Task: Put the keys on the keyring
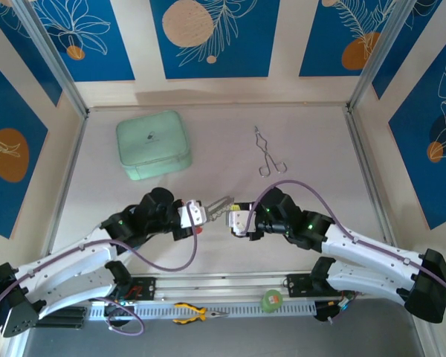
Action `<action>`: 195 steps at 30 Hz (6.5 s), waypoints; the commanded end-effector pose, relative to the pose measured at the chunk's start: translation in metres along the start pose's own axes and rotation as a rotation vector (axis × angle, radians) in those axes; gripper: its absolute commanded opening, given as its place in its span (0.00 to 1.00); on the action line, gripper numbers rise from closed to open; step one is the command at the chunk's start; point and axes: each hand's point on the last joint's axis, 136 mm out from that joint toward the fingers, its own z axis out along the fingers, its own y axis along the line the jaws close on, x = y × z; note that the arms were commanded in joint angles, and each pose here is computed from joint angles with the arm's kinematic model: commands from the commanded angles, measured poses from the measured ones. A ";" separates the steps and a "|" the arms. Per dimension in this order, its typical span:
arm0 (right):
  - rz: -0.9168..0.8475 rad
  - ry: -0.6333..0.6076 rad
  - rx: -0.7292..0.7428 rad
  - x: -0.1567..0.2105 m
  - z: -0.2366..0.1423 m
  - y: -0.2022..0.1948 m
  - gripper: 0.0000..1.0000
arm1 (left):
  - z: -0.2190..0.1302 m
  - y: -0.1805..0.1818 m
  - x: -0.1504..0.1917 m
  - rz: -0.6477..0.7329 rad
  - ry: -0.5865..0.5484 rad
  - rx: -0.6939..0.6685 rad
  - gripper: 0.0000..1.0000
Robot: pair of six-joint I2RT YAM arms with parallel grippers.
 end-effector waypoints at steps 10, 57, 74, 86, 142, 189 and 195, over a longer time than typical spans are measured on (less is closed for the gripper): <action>-0.227 0.017 0.289 -0.008 -0.005 -0.047 0.50 | -0.015 -0.016 -0.019 -0.412 -0.013 0.120 0.00; -0.342 0.007 0.204 -0.014 0.006 -0.027 0.23 | -0.013 -0.019 -0.024 -0.456 -0.046 0.142 0.00; -0.261 0.019 0.142 -0.010 0.003 -0.019 0.24 | -0.012 -0.014 -0.020 -0.410 -0.032 0.108 0.00; 0.508 -0.084 -0.131 -0.019 -0.047 -0.023 0.49 | -0.001 0.003 -0.007 0.064 -0.029 -0.038 0.00; -0.120 0.147 -0.020 0.020 0.028 -0.011 0.49 | -0.001 -0.033 -0.003 -0.183 -0.023 0.165 0.00; -0.224 0.109 0.018 0.008 0.024 -0.001 0.15 | -0.002 -0.033 -0.008 -0.228 -0.009 0.182 0.00; -0.211 0.112 0.021 0.010 0.026 -0.002 0.02 | -0.001 -0.034 -0.004 -0.256 -0.002 0.183 0.00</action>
